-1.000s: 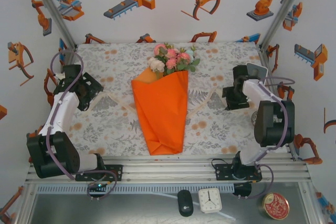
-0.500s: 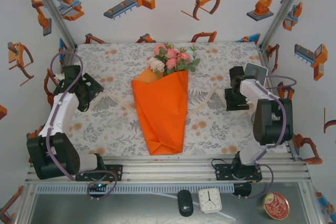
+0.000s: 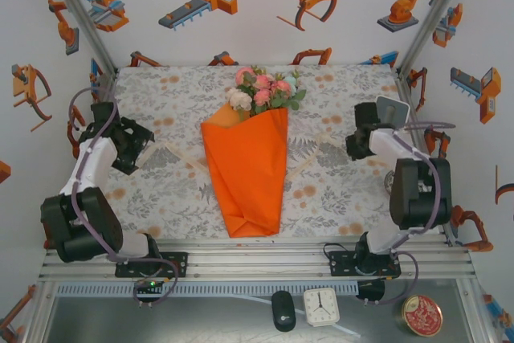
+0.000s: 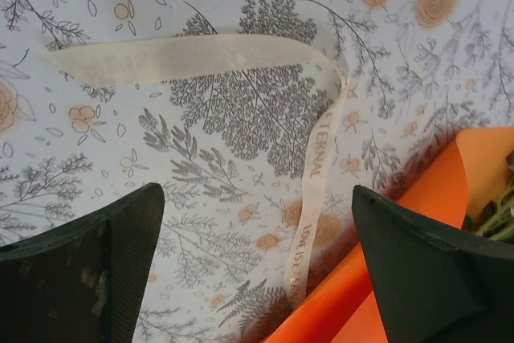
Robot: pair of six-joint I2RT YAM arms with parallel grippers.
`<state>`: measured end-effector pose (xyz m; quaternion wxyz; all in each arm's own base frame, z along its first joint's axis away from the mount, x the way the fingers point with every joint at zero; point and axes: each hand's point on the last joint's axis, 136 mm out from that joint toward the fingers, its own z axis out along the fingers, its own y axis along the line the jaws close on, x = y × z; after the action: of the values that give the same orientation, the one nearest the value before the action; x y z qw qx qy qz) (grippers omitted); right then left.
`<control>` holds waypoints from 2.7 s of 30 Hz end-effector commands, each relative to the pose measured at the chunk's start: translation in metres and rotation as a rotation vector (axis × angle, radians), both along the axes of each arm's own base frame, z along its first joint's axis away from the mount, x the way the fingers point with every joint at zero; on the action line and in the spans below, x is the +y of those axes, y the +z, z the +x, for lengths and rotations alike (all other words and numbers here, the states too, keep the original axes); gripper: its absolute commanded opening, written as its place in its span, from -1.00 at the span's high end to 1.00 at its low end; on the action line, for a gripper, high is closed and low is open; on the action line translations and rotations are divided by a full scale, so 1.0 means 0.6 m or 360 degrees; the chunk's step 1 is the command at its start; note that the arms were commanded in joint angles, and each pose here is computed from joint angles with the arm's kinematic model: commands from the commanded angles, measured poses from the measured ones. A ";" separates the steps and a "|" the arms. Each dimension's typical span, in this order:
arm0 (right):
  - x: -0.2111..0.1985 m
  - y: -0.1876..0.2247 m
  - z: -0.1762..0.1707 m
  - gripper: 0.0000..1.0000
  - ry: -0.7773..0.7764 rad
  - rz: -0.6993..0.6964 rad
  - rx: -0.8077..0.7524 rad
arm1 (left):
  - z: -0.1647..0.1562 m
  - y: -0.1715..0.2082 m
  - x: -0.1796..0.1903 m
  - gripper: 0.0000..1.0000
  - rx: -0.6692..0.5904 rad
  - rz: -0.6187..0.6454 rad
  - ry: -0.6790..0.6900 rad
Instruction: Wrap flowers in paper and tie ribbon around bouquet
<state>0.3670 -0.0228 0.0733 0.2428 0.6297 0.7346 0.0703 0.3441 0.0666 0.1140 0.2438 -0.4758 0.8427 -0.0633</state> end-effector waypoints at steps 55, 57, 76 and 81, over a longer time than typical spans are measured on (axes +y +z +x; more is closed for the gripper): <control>0.824 0.446 0.025 -0.49 0.2466 -0.0095 -0.1072 | -0.102 0.231 -0.251 0.91 -0.1285 0.0318 -0.0938; 0.768 0.462 0.030 -0.48 0.2361 -0.0176 -0.1125 | -0.089 0.268 -0.294 0.90 -0.1385 0.0324 -0.1169; 0.277 0.311 -0.008 -0.41 0.1375 -0.0468 -0.0703 | -0.010 0.247 -0.757 -0.49 -0.1456 0.0638 -0.2680; 0.362 0.288 0.025 -0.41 0.1873 -0.0493 -0.0796 | 0.027 0.269 -0.638 -0.49 -0.1251 0.0762 -0.2400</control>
<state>0.3676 0.1606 0.2409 0.4041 0.1472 0.8816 0.1943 0.3462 -0.3642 0.2445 0.4731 0.3688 0.7658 -0.2317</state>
